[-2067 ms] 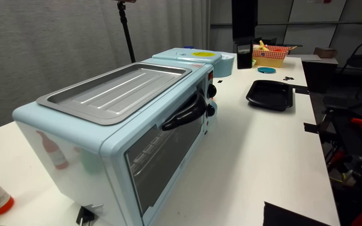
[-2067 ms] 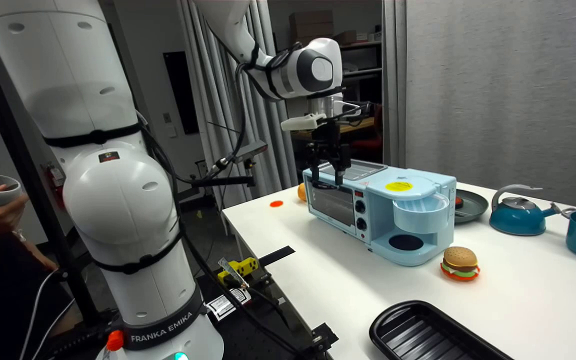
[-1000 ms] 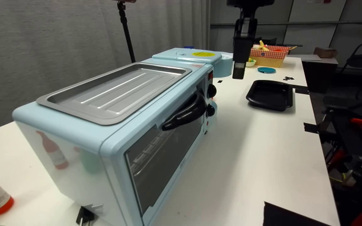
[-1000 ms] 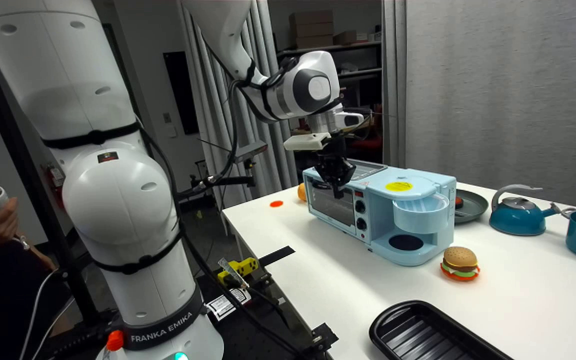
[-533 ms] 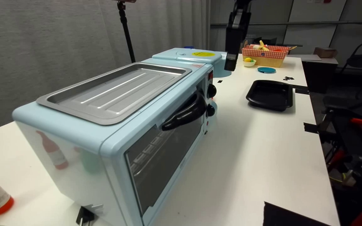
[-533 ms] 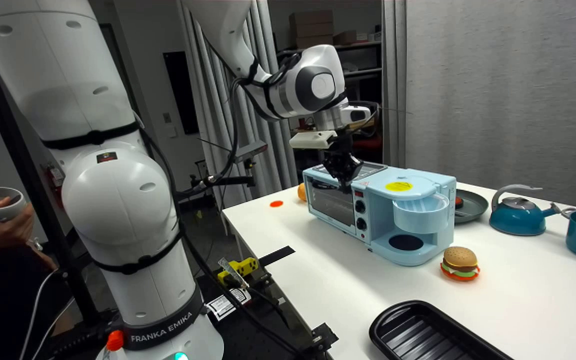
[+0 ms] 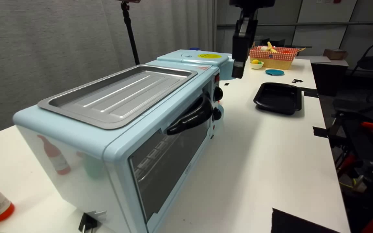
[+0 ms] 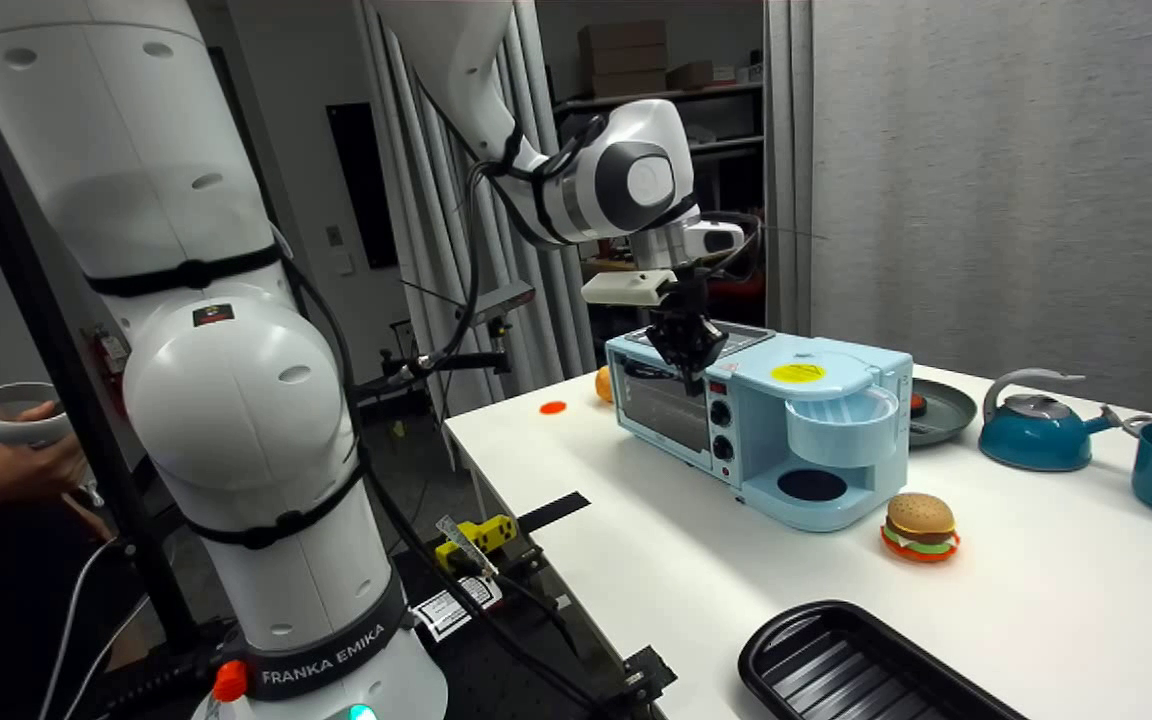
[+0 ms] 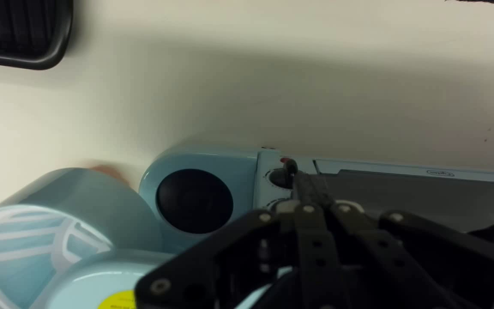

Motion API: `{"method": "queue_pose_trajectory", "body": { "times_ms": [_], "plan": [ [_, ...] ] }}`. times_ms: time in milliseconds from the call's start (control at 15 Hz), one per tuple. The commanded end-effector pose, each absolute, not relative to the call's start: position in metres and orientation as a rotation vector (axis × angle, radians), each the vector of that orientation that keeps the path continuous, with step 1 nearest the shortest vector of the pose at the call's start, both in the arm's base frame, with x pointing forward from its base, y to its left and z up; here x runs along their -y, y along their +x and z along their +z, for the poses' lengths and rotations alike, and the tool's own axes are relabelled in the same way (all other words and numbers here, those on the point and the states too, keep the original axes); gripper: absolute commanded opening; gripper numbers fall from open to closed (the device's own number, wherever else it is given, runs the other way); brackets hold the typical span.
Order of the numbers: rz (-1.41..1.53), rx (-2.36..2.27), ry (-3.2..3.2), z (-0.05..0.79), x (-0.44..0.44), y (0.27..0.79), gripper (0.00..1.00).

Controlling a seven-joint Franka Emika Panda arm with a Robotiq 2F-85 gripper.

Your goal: Press the red button on the breakfast maker

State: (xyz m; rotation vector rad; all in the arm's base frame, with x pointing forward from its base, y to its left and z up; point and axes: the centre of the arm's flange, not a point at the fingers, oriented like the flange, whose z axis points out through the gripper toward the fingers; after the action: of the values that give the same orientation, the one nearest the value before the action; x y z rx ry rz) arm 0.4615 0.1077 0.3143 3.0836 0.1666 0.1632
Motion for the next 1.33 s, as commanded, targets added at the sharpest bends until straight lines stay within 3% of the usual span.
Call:
{"method": "queue_pose_trajectory", "body": {
  "times_ms": [0,1267],
  "plan": [
    [0.179,-0.174,3.091,0.309,-0.104,0.472,0.00],
    [0.163,-0.148,3.099,0.296,-0.105,0.501,0.00]
  ]
}}
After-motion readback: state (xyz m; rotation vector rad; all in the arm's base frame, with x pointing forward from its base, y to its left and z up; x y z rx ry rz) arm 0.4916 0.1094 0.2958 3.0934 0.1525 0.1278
